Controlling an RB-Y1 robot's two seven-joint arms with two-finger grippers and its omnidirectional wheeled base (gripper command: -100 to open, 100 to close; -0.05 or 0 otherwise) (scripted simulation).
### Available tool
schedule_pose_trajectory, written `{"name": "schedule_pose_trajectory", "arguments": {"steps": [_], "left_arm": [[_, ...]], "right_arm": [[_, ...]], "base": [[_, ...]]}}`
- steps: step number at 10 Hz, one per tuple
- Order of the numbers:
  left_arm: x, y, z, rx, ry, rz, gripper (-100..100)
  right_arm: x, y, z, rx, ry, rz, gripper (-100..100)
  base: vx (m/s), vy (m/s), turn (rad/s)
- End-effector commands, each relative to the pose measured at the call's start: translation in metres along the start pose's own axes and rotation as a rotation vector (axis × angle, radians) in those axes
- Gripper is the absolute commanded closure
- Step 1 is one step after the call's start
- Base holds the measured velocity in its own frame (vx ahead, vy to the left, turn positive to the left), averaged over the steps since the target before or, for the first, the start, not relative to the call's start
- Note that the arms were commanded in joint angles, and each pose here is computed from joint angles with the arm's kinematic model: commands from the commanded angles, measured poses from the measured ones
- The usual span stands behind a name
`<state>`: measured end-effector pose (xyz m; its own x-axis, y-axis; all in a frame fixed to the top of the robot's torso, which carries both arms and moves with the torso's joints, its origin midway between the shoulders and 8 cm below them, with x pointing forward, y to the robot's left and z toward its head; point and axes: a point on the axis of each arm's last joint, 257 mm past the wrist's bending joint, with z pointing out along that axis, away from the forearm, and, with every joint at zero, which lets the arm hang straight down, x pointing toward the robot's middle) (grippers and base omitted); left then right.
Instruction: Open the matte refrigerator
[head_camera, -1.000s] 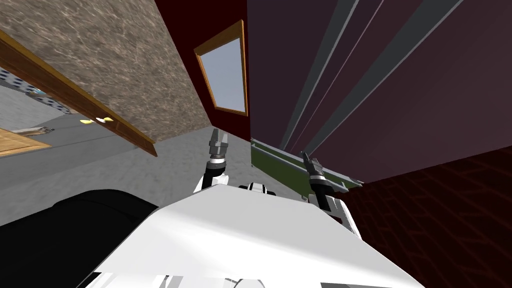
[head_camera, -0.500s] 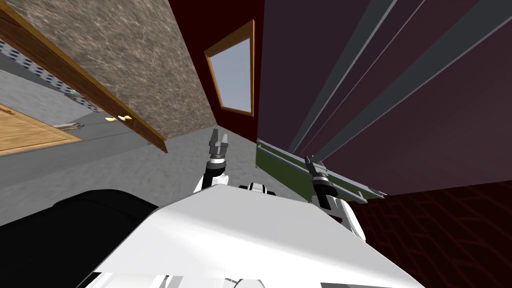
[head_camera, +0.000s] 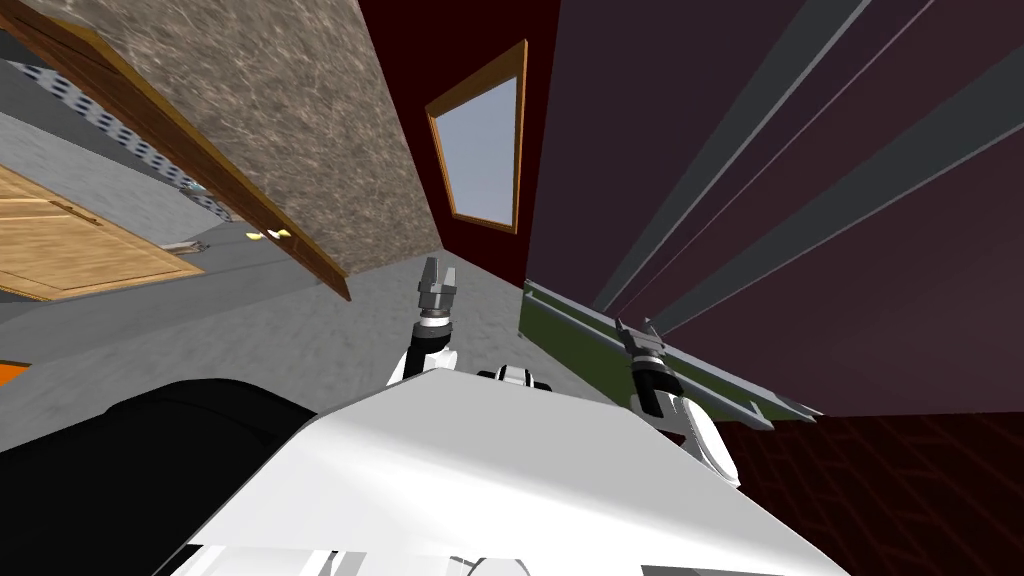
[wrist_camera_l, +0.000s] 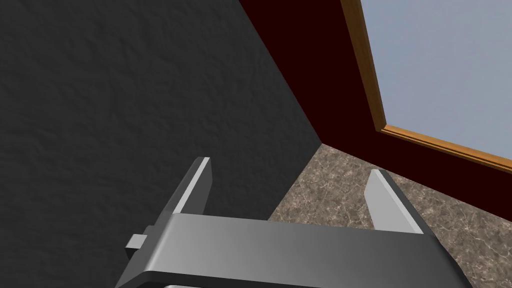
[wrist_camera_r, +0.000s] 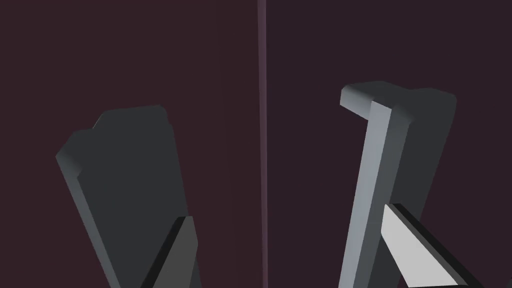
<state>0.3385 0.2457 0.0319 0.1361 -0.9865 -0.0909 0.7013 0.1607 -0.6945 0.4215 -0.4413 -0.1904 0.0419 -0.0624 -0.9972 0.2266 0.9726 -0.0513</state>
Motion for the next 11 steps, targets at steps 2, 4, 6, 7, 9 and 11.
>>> {"name": "schedule_pose_trajectory", "arguments": {"steps": [2,4,6,7,9,11], "left_arm": [[0.000,0.000,0.000,0.000,0.000,0.000,0],[0.000,0.000,0.000,0.000,0.000,0.000,0],[0.000,0.000,0.000,0.000,0.000,0.000,0],[0.000,0.000,0.000,0.000,0.000,0.000,0],[0.000,0.000,0.000,0.000,0.000,0.000,0],[0.000,0.000,0.000,0.000,0.000,0.000,0]], "right_arm": [[0.016,-0.030,0.000,0.064,0.048,-0.164,-100],[0.028,-0.058,0.000,0.117,0.091,-0.294,-100],[0.033,-0.071,0.000,0.141,0.113,-0.364,-100],[0.037,-0.084,-0.001,0.164,0.134,-0.424,-100],[0.040,-0.096,-0.002,0.185,0.154,-0.481,-100],[0.046,-0.118,-0.004,0.223,0.190,-0.584,-100]], "base": [[0.028,0.102,0.113],[0.032,0.089,0.116],[0.022,0.106,0.092],[0.034,0.083,0.078],[0.025,0.076,0.087],[0.021,0.082,0.095]]}}
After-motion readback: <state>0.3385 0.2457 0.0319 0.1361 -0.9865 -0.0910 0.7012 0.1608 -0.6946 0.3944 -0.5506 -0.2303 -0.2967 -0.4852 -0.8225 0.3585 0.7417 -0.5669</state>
